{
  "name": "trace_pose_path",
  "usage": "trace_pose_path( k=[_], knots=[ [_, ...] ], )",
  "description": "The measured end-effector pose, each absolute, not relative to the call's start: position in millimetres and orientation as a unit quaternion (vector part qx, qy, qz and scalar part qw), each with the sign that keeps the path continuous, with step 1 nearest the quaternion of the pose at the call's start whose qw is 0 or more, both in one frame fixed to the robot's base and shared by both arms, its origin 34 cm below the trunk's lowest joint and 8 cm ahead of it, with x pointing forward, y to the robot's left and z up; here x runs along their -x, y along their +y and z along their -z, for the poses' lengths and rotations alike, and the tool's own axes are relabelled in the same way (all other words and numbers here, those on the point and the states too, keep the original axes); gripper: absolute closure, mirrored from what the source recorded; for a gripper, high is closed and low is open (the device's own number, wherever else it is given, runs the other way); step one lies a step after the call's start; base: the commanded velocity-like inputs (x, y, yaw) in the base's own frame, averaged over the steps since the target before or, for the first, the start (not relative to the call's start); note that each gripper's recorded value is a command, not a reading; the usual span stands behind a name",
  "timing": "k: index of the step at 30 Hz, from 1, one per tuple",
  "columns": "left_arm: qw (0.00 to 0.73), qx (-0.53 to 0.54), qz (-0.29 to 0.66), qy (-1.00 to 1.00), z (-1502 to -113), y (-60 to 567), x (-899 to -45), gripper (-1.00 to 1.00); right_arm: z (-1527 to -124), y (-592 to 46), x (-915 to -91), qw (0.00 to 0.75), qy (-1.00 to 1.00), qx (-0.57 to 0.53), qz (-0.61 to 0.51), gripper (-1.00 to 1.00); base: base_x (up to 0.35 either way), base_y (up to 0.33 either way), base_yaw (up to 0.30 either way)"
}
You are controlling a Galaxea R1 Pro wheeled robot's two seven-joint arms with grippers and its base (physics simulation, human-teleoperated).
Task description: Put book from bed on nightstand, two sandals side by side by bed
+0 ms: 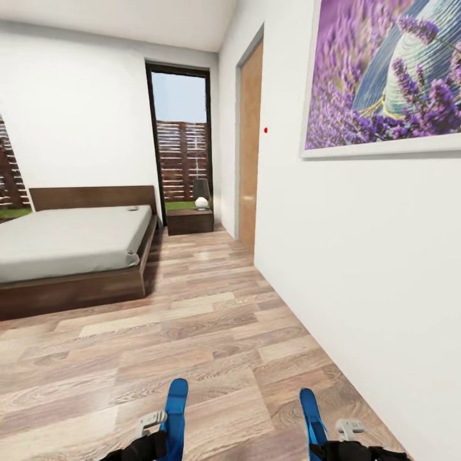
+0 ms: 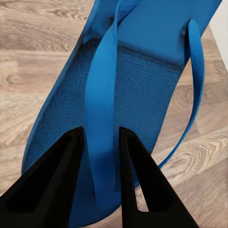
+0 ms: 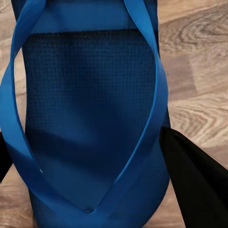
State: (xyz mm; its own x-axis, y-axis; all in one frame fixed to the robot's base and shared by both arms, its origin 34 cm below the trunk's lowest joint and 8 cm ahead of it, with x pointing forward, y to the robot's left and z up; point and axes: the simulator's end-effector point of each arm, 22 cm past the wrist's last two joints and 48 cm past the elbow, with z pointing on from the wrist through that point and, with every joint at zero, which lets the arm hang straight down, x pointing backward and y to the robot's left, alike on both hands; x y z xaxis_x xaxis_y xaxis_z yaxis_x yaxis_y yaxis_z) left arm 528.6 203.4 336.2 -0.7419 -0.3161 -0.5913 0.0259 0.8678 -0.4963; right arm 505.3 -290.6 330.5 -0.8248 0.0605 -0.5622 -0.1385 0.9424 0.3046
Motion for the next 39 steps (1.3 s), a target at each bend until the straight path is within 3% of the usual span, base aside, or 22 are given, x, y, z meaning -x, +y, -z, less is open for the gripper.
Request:
trace_pose_path(
  k=[20, 39],
  knots=[
    [0.350, 0.081, 0.245, 0.900, -336.3, 202.6, -528.5, 1.00, -330.8, -289.9, -505.4, 0.296, 0.940, 0.021, -0.170, 1.00, 0.000, 0.000, 0.289],
    [0.350, 0.082, 0.245, 0.900, -336.2, 202.7, -528.6, 1.00, -305.0, -289.5, -472.1, 0.254, 0.951, -0.001, -0.177, 1.00, 0.000, 0.000, 0.021]
  ],
)
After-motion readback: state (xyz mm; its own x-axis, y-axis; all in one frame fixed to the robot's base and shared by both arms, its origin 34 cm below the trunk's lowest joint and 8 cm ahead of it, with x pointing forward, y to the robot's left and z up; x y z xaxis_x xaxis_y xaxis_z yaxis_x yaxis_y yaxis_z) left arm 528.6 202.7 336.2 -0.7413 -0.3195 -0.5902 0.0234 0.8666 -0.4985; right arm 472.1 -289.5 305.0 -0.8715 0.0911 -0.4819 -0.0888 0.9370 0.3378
